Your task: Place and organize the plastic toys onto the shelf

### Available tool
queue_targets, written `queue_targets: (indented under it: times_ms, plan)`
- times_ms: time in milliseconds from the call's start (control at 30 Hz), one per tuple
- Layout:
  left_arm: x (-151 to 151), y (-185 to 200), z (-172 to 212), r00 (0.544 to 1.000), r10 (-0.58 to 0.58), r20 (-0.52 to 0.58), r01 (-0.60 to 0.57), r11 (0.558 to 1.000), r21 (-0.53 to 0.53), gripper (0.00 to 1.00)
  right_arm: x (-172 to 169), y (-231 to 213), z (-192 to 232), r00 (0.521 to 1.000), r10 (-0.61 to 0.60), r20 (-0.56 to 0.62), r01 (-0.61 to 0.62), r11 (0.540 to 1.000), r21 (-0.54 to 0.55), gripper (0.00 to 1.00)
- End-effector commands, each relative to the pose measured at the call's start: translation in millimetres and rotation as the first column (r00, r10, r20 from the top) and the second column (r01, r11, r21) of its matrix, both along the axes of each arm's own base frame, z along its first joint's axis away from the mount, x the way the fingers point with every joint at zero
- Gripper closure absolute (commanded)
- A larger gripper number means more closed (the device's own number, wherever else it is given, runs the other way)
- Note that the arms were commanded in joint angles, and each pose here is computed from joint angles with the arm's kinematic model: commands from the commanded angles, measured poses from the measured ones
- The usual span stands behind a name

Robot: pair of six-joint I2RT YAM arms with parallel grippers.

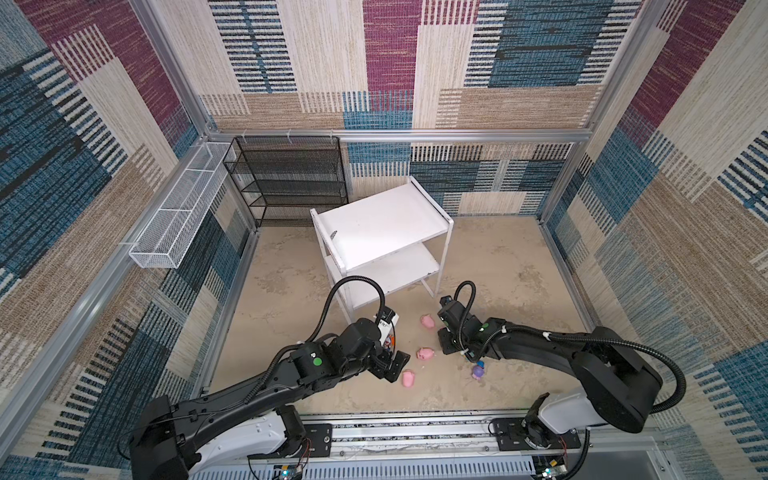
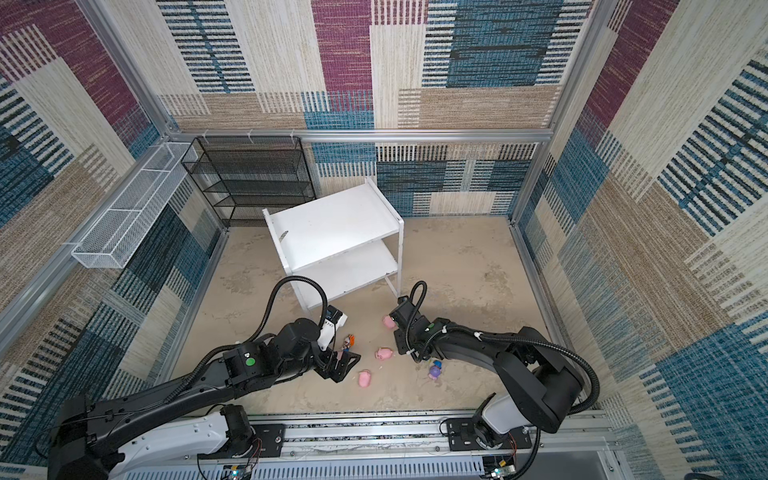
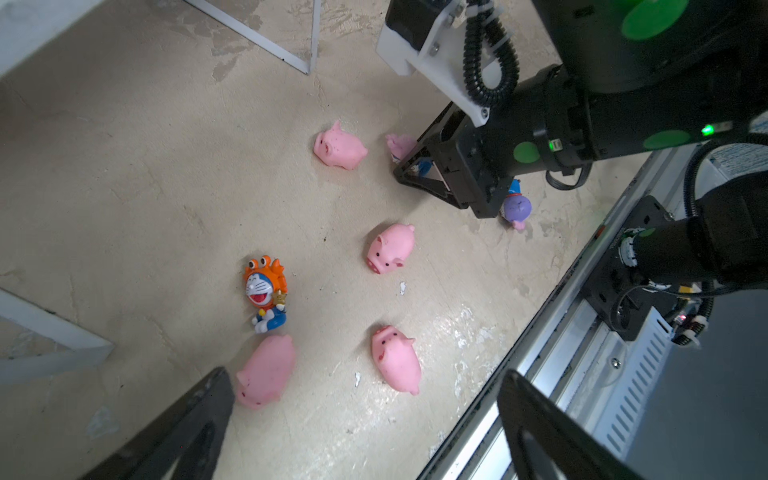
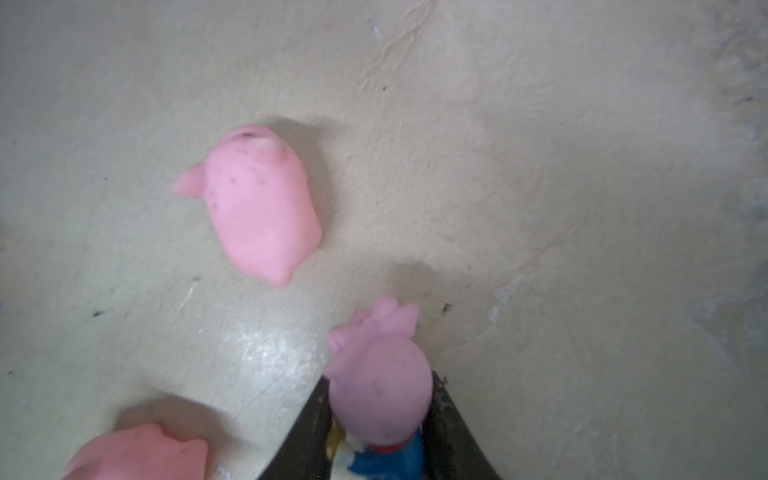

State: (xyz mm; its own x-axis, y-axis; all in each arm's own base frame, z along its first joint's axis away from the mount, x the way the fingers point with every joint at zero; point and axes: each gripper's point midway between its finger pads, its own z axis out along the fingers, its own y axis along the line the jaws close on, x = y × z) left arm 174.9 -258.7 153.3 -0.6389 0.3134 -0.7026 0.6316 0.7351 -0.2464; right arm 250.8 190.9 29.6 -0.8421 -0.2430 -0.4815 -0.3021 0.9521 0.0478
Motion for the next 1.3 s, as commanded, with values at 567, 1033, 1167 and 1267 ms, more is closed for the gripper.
queue_targets:
  times_ms: [567,1033,1167,1267]
  plan:
    - [-16,-28,87,0.991,-0.133,0.006,0.132,0.975,-0.179,0.01,-71,89,150,0.745,0.468,0.476,-0.665,0.577,0.474,0.74]
    - [-26,-46,110,0.979,-0.206,-0.001,0.196,0.935,-0.295,0.21,-115,95,210,0.544,0.499,0.675,-0.839,0.315,0.444,0.75]
    - [-24,-48,111,0.979,-0.202,0.000,0.193,0.936,-0.294,0.27,-118,98,213,0.526,0.509,0.682,-0.850,0.305,0.428,0.75]
    - [-22,-51,112,0.979,-0.204,0.000,0.195,0.937,-0.290,0.30,-119,99,215,0.517,0.510,0.688,-0.856,0.302,0.419,0.75]
